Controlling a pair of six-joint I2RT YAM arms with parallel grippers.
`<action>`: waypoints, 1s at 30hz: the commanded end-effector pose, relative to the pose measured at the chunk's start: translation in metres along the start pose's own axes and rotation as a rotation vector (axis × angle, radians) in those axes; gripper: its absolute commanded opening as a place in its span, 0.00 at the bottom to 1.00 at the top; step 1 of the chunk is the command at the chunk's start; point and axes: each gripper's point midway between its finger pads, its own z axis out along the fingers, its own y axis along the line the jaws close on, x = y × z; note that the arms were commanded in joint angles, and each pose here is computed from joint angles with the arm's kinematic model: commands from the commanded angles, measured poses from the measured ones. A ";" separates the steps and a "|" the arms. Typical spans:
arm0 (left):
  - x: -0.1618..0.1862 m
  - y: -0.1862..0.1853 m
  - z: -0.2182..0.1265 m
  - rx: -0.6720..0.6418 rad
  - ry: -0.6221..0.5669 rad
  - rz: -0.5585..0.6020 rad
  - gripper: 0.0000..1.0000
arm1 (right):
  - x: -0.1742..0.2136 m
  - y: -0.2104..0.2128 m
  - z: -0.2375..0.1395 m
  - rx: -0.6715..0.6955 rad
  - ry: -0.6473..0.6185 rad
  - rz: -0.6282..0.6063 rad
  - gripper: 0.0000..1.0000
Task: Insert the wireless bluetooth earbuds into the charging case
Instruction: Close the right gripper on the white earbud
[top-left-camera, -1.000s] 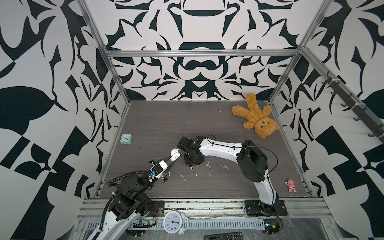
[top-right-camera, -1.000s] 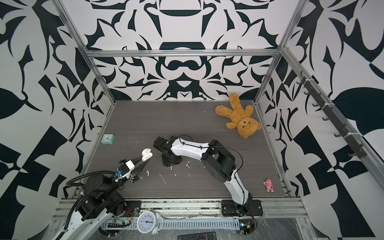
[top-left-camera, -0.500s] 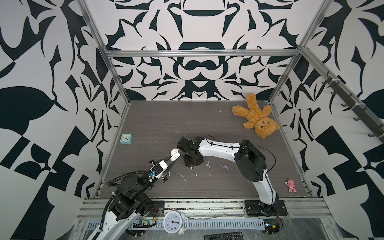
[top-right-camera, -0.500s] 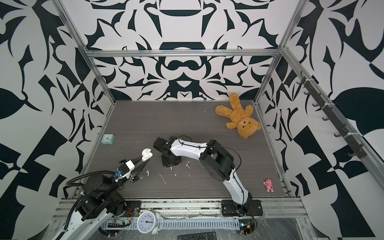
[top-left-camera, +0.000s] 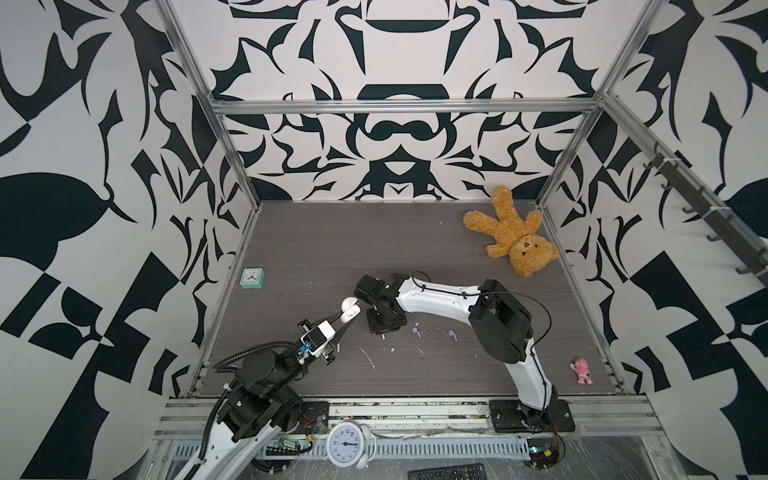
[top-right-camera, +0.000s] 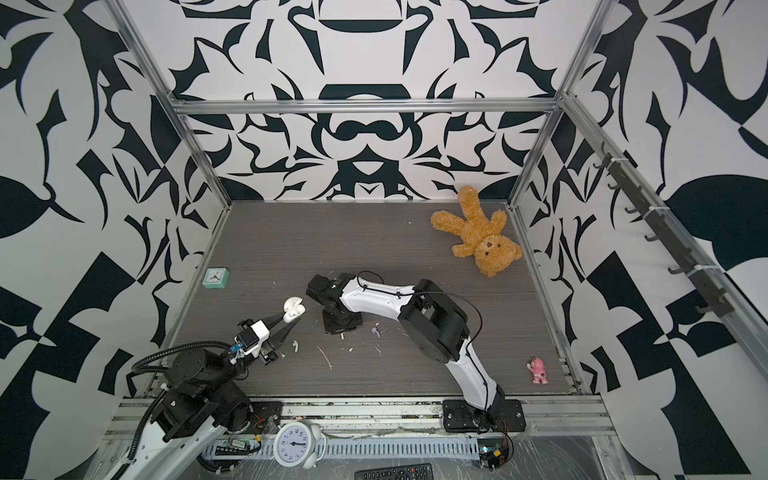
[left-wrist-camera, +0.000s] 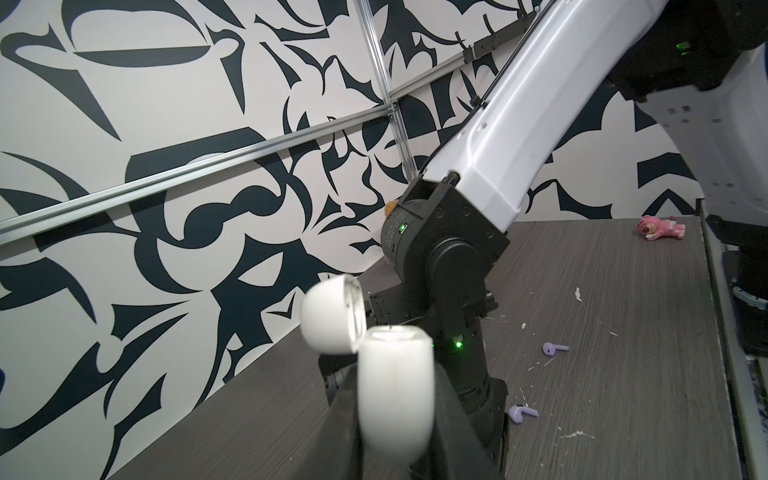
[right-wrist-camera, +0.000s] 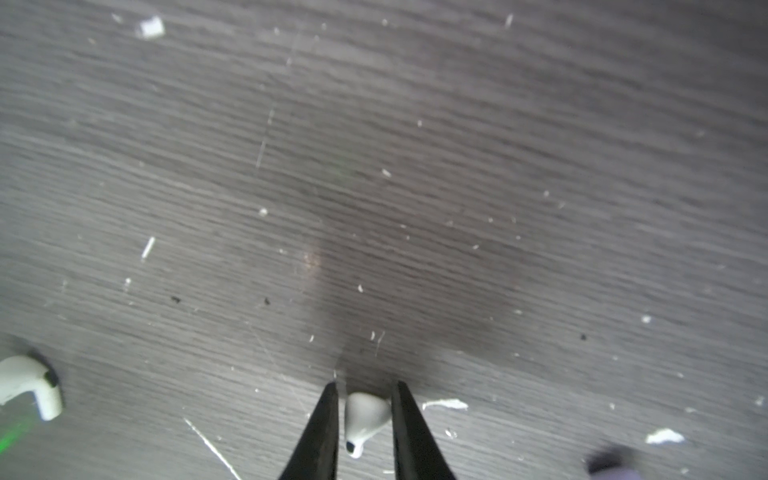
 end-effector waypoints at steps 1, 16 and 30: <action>-0.002 -0.001 -0.001 0.004 -0.015 0.017 0.00 | 0.002 0.001 -0.003 0.001 -0.003 0.004 0.23; -0.002 -0.001 -0.001 0.003 -0.014 0.016 0.00 | 0.006 -0.003 -0.002 0.018 0.011 0.003 0.25; -0.001 -0.001 -0.001 0.005 -0.012 0.016 0.00 | 0.001 0.003 -0.013 -0.024 -0.022 -0.009 0.19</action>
